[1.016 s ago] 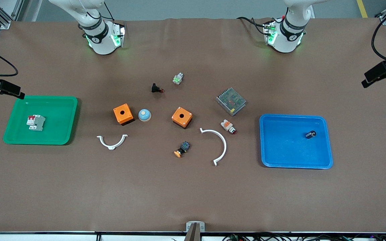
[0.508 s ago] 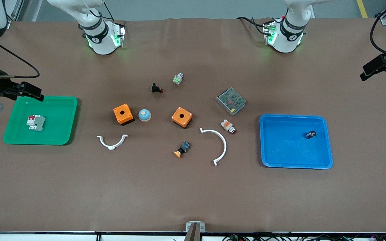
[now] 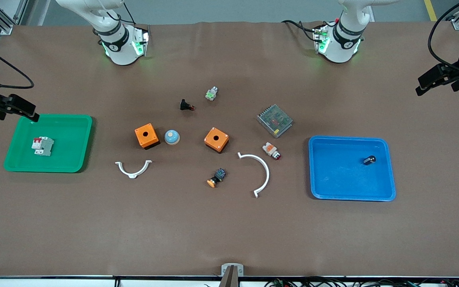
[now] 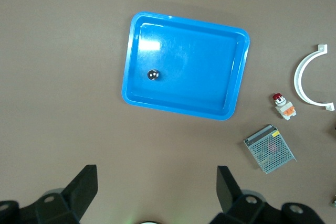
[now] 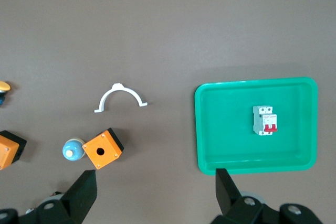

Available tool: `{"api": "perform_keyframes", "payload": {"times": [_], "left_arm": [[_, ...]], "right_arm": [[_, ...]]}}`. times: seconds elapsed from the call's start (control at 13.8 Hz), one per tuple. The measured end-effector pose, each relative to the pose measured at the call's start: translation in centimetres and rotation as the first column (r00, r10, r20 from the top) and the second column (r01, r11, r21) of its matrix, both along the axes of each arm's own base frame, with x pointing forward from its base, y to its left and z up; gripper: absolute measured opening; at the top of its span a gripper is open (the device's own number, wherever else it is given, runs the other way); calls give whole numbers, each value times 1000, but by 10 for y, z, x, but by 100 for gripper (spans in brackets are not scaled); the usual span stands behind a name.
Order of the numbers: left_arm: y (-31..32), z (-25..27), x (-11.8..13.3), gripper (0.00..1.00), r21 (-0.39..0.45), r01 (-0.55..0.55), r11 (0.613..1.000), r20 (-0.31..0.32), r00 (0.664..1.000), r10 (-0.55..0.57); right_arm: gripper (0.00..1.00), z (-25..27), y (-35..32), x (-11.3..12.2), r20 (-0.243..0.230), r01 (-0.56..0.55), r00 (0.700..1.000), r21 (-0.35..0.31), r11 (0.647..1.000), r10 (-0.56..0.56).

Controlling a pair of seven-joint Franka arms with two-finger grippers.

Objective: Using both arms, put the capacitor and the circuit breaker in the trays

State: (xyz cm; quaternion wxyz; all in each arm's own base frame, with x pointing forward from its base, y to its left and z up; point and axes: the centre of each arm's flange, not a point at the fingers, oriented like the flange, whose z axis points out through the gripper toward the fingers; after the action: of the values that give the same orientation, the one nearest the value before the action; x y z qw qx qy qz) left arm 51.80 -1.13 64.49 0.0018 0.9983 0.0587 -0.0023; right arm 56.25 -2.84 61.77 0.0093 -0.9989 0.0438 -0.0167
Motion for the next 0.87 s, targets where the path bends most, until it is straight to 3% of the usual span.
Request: {"api": "perform_keyframes", "payload": {"times": [0.29,0.87], "left_arm": [[-11,-1,0,100,2,20,1000,-1,1000,-20],[-22,4,-2,100,6,42,999,8,999,-42]], "right_arm": [[100,16,-11,0,35,18,999,-2,1000,-18],[100,35,-35,-2,74,-51,996,-16,999,52]]}}
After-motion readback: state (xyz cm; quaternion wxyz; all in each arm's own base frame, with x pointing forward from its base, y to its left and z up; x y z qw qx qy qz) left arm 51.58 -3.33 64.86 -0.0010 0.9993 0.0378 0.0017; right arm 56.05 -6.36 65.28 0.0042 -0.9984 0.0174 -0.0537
